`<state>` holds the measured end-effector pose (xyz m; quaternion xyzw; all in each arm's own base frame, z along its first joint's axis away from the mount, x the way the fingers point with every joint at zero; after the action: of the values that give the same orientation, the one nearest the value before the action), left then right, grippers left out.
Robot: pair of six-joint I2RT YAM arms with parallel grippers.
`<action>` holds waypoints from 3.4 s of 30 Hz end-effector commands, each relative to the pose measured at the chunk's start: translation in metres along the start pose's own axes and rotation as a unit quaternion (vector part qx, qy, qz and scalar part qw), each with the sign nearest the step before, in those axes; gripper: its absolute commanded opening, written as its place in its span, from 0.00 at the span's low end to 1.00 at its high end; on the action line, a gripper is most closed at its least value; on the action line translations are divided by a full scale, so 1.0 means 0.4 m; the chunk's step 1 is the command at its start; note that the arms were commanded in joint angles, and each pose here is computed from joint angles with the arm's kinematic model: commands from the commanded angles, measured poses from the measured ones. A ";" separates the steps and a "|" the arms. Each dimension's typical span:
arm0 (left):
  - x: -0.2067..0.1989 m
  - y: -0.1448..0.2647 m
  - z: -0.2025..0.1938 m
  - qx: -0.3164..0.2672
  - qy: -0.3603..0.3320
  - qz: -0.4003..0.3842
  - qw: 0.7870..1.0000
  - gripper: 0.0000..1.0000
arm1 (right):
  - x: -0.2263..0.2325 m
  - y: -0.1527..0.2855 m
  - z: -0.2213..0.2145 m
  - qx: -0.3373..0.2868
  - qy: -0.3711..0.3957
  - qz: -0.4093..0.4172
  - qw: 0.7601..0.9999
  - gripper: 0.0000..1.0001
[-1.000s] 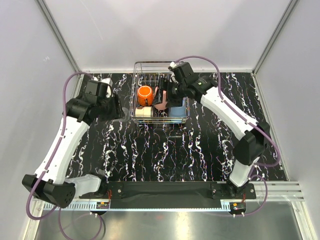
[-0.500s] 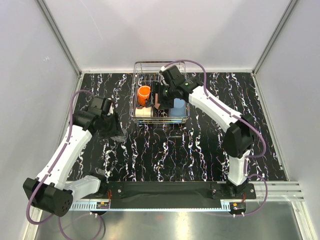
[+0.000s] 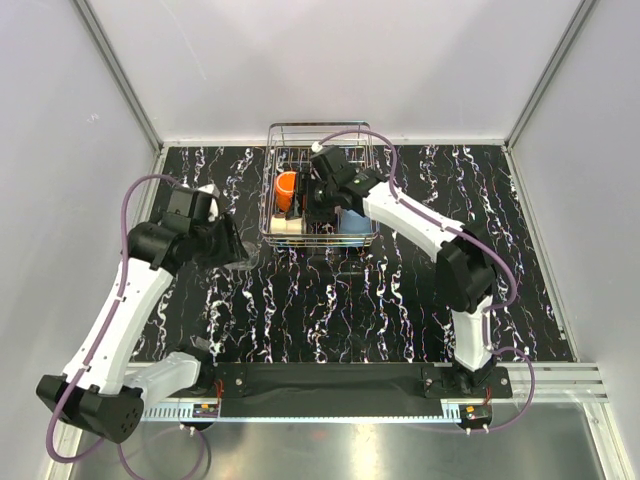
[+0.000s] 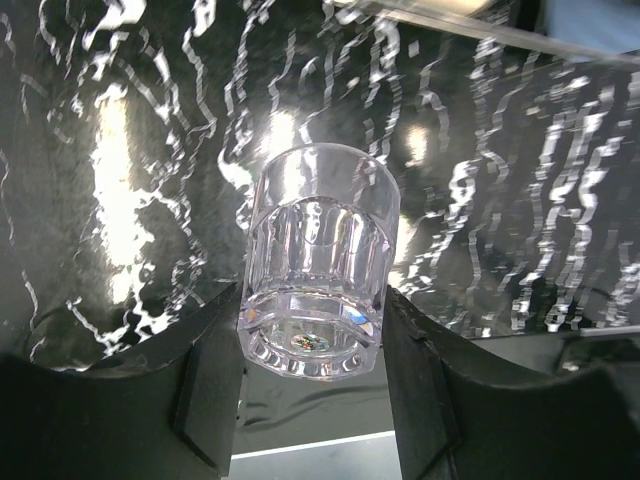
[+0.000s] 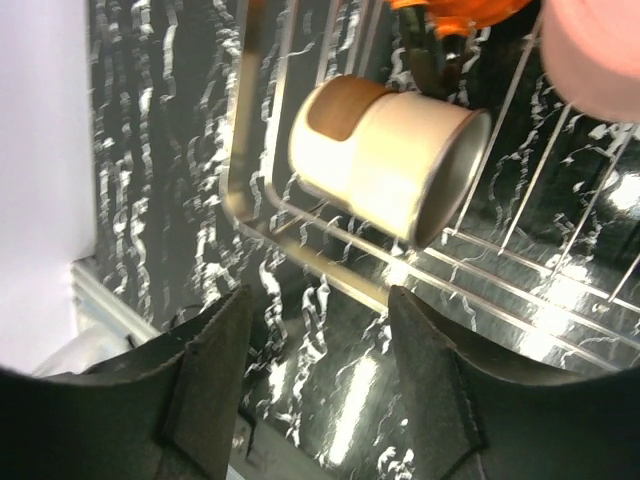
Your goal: Load the cups into the dish rack
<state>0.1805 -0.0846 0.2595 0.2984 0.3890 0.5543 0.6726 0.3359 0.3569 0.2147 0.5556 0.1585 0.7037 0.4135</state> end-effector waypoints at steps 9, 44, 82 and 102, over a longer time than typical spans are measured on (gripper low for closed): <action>-0.061 0.079 0.092 -0.077 -0.010 -0.077 0.994 0.00 | -0.028 -0.045 0.010 -0.052 0.017 -0.024 0.998 0.61; -0.356 -0.290 0.321 0.043 0.183 0.002 0.982 0.00 | -0.240 0.655 0.000 -0.272 -0.055 -0.171 0.945 0.77; -0.404 -0.522 0.249 0.107 0.191 0.063 0.974 0.55 | -0.292 0.682 -0.047 -0.286 -0.057 -0.158 0.943 0.78; -0.402 -0.327 0.335 0.022 0.147 0.019 0.989 0.82 | -0.244 0.653 -0.034 -0.247 -0.037 -0.116 0.961 0.80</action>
<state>0.3545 -0.2776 0.1772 0.2957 0.5385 0.5873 0.5270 0.2121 0.1160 0.3057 0.4426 0.0496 0.6141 0.6516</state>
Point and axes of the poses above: each gripper's point midway between its finger pads, its own y axis back along the fingers, its own x axis along the line the jaws close on, z = x × y, the point moved 6 cm from there along y, back along the fingers, and after that the axes turned 13 degrees about -y, right-handed, at the moved point
